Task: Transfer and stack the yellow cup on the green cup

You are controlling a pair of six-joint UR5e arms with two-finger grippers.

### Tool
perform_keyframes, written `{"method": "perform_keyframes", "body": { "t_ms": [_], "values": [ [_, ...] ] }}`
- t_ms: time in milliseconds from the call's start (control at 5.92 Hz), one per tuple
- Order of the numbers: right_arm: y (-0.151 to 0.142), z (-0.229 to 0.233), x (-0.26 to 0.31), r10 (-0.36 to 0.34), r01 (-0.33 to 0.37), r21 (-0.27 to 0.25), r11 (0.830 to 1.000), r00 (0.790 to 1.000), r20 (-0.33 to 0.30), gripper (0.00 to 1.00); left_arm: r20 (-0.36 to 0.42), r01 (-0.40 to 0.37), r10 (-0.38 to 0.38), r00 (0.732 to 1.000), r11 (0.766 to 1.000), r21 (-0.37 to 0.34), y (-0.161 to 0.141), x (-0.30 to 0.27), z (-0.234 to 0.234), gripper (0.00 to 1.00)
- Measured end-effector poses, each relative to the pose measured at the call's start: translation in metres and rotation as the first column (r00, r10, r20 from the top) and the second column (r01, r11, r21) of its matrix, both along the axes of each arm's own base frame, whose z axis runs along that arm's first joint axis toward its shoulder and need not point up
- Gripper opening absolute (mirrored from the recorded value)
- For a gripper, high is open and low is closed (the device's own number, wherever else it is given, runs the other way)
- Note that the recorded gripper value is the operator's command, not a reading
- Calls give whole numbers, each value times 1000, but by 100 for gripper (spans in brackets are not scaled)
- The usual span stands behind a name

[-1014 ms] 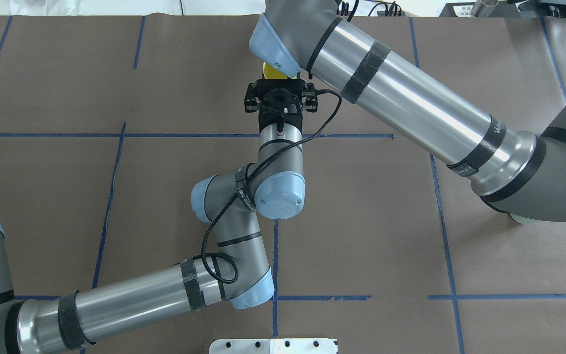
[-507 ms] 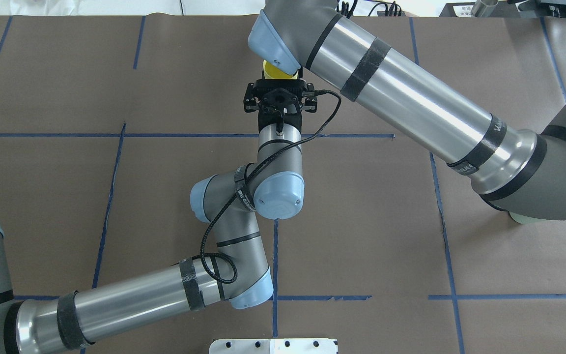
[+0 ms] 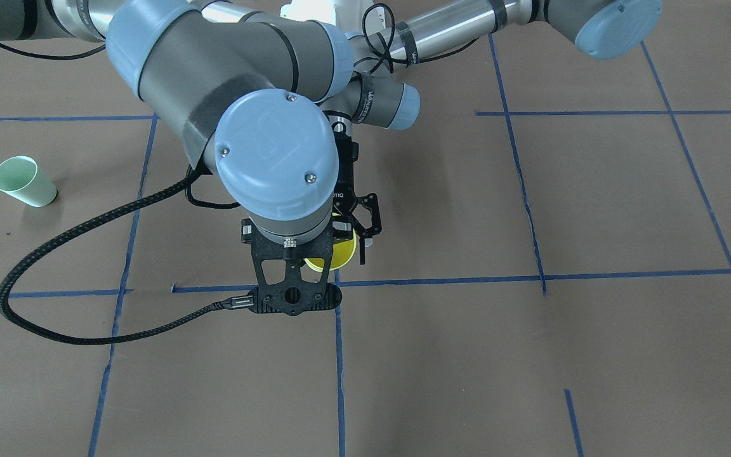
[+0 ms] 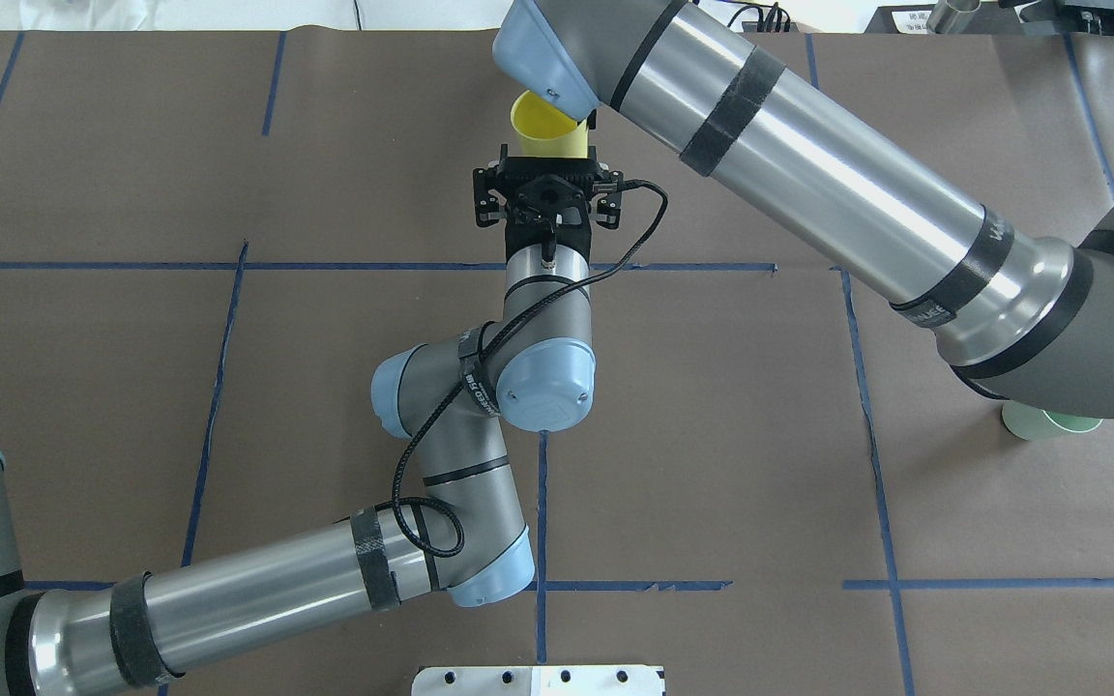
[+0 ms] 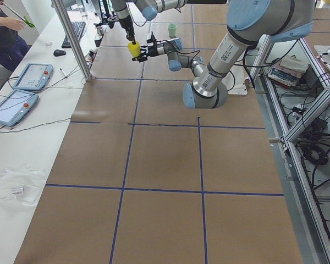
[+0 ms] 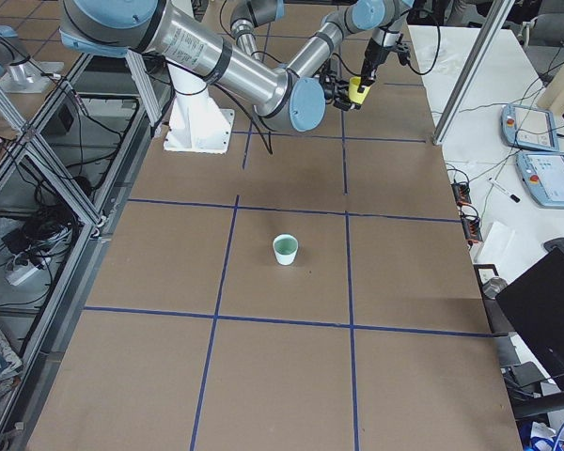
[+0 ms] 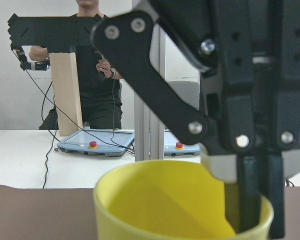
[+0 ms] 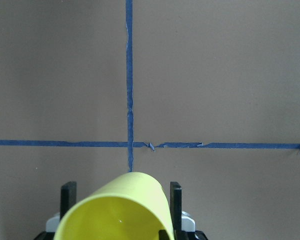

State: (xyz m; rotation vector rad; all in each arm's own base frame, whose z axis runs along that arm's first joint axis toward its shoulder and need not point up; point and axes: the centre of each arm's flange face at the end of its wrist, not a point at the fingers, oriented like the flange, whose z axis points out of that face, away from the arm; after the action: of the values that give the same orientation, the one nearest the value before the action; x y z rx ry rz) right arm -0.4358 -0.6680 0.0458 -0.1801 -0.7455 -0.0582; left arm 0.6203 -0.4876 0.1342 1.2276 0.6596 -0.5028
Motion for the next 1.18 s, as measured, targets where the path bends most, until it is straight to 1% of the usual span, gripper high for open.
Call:
{"method": "perform_keyframes", "body": {
  "t_ms": [169, 338, 507, 676, 845, 1014, 1183],
  "values": [
    [-5, -19, 26, 44, -44, 0, 999, 998, 35, 0, 13, 2, -2, 1000, 1000, -4, 0, 0, 9, 100],
    [-13, -44, 63, 106, -107, 1, 994, 989, 104, 0, 23, 2, -2, 1000, 1000, -8, 0, 0, 18, 100],
    [-25, -63, 101, 170, -172, -7, 985, 969, 177, 0, 27, 0, 0, 1000, 1000, -11, 0, 1, 23, 100],
    [-35, -67, 127, 208, -208, -20, 978, 955, 214, 0, 39, -5, 6, 999, 1000, -6, 1, -1, 22, 100],
    [-43, -56, 140, 222, -220, -34, 975, 950, 221, 0, 76, -20, 19, 997, 1000, 19, 3, -17, 15, 99],
    [-46, -38, 146, 227, -223, -41, 974, 949, 217, 0, 109, -53, 47, 993, 998, 46, 0, -49, 12, 99],
    [-41, -10, 157, 223, -221, -32, 975, 950, 217, 0, 117, -92, 85, 989, 995, 49, -17, -85, 20, 99]
  ]
}}
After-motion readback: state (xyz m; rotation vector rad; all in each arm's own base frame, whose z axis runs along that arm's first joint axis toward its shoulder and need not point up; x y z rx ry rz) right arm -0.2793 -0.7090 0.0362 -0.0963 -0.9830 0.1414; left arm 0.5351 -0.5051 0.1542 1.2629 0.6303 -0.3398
